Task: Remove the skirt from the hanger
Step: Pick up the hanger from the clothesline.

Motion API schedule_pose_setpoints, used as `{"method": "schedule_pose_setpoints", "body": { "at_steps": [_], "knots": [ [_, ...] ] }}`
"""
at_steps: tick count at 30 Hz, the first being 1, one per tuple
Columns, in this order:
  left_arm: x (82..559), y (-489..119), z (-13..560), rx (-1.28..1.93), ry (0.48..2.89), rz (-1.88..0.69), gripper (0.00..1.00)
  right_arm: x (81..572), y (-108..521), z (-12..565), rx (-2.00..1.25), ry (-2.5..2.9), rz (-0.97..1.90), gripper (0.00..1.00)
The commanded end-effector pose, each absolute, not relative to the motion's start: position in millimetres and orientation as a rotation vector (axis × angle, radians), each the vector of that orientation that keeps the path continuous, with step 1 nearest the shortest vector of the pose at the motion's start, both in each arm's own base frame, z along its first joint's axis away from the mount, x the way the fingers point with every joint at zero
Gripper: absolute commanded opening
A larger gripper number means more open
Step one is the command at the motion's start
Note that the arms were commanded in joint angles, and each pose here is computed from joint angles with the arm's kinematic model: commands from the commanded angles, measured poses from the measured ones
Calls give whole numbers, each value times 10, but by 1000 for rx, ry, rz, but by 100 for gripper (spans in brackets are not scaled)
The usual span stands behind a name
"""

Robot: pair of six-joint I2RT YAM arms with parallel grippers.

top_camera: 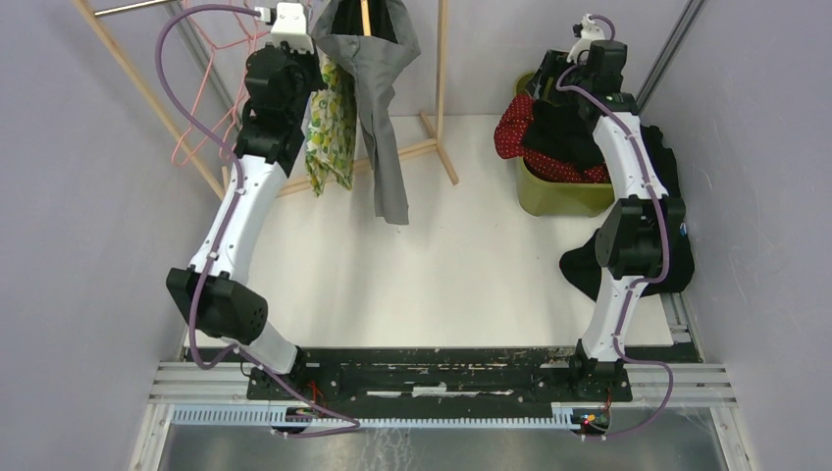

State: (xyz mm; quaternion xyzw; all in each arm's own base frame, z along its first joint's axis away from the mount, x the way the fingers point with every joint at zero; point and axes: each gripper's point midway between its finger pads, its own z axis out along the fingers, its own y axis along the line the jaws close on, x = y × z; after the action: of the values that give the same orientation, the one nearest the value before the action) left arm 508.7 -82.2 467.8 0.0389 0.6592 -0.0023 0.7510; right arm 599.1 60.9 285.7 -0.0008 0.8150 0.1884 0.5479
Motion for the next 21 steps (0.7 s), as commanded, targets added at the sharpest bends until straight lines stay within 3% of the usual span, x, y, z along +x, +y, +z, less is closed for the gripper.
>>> {"method": "schedule_pose_setpoints", "body": {
  "at_steps": [1, 10, 16, 21],
  "knots": [
    [4578, -684, 5166, 89, 1319, 15, 3, 5871, 926, 3139, -97, 1864, 501, 74],
    [4178, -573, 4915, 112, 1371, 48, 3, 5211, 2084, 3615, -346, 1789, 627, 73],
    [4103, -572, 4801, 125, 1387, 48, 3, 4095, 3163, 3911, -606, 1709, 786, 73],
    [4054, -573, 4725, 118, 1400, 34, 3, 2896, 4020, 3691, -941, 1673, 896, 73]
  ]
}}
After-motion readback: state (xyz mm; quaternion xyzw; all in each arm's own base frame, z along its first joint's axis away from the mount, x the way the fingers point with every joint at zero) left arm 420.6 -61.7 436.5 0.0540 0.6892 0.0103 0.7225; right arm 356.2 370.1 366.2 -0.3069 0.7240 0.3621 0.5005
